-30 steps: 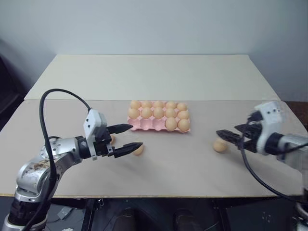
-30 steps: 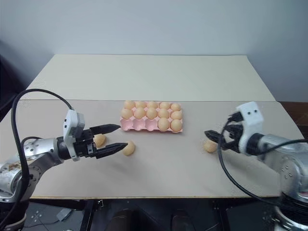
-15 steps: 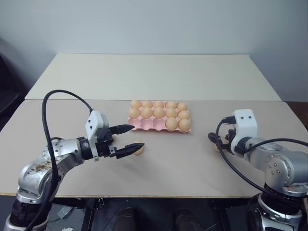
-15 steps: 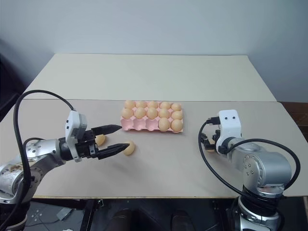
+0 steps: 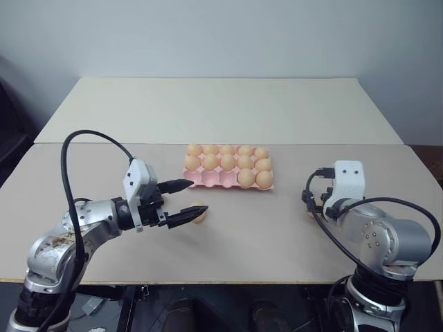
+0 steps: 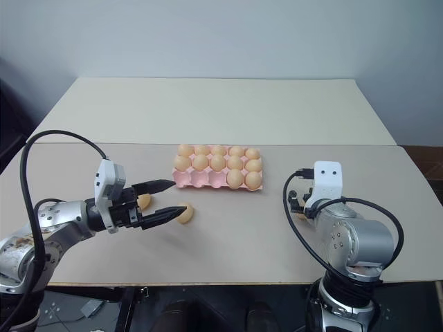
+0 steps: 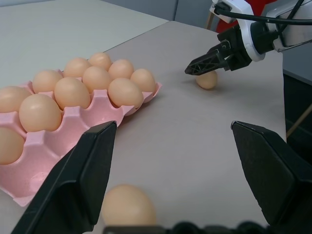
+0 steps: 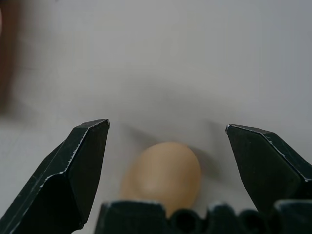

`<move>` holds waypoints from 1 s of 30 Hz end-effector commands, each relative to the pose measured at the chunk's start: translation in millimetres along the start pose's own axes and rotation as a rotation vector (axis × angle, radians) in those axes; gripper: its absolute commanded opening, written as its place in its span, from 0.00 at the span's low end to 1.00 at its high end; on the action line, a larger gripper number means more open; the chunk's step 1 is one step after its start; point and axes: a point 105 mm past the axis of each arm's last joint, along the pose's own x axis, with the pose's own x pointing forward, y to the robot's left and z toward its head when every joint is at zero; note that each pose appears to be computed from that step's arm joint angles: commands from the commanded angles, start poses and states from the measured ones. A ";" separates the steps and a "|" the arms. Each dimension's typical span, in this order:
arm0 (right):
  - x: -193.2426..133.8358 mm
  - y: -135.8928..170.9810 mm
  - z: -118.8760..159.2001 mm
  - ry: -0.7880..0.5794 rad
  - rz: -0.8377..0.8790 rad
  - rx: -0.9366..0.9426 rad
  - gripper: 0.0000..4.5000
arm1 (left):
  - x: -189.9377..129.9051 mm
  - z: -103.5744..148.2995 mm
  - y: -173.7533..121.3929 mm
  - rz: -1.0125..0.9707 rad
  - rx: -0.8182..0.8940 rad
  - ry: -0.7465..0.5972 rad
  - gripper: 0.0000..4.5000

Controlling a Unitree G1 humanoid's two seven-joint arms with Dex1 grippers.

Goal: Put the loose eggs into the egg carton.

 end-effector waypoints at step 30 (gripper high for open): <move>-26.9 43.6 34.8 -0.199 0.254 -0.127 0.42 | -12.3 4.9 12.0 0.131 0.046 -0.033 0.91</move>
